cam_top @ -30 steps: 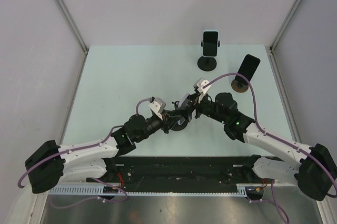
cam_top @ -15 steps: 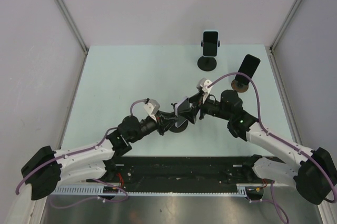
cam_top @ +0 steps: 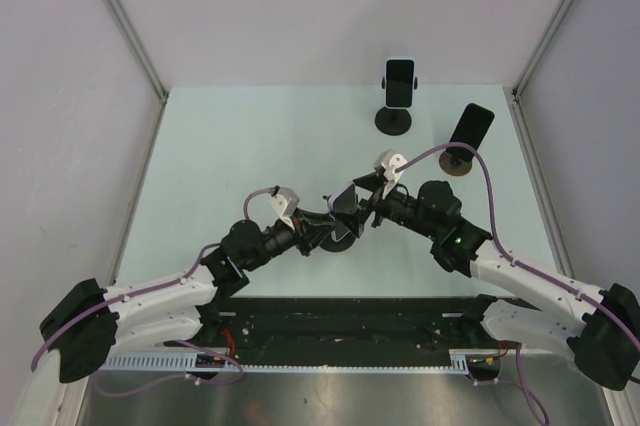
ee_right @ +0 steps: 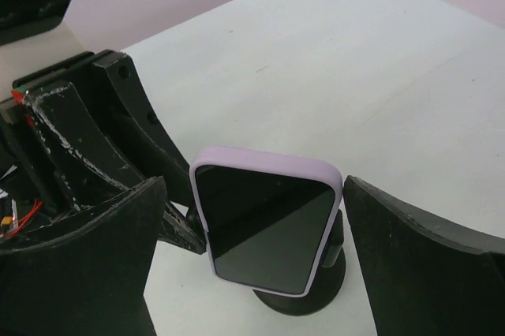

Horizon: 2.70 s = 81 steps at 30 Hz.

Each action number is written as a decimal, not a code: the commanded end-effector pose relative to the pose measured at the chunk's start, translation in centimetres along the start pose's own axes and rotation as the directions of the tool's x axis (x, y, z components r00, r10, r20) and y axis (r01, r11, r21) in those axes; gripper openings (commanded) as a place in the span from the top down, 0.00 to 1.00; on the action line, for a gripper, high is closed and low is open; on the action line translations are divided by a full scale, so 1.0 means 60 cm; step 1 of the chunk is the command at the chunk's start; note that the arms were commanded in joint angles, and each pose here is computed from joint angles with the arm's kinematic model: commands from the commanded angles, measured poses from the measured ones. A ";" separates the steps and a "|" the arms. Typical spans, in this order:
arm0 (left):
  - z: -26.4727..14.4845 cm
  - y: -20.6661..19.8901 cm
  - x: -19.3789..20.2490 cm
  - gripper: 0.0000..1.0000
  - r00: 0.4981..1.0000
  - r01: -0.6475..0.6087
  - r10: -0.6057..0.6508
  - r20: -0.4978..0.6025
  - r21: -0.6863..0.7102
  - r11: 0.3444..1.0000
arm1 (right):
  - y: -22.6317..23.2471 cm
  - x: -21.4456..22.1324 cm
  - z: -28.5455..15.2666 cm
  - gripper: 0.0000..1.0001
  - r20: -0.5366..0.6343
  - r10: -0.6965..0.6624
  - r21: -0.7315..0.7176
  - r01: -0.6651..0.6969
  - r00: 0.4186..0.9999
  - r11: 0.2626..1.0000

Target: Remove the phone from the phone stand

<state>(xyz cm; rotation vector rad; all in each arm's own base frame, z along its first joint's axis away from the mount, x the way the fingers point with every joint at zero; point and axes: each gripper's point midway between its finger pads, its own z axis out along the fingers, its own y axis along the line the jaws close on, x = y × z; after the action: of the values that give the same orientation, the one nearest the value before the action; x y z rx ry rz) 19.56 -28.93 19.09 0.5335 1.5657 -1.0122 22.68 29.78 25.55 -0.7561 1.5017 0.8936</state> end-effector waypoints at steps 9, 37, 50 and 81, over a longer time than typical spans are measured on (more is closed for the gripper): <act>0.011 -0.008 -0.017 1.00 0.999 0.030 -0.030 0.028 -0.031 0.999 | -0.032 -0.061 0.006 0.00 0.138 -0.044 0.243 0.009 0.989 0.970; 0.002 -0.002 -0.029 1.00 0.999 0.004 0.000 0.054 -0.069 0.998 | -0.040 0.037 0.049 1.00 -0.015 -0.067 0.372 0.068 0.998 0.926; -0.008 -0.004 -0.028 1.00 0.998 0.046 -0.046 0.037 0.018 0.999 | -0.023 0.025 0.039 1.00 -0.024 -0.001 0.089 0.003 1.000 0.996; -0.036 0.057 0.026 0.15 0.993 -0.119 0.119 -0.010 -0.049 0.992 | 0.052 -0.005 0.029 1.00 -0.024 -0.079 -0.381 0.064 0.997 0.922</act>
<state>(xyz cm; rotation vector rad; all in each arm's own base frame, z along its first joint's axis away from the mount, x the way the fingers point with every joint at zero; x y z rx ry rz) 19.95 -26.16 17.34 0.5188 1.5842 -0.9866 22.47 31.75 22.81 -1.0034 1.4805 1.0367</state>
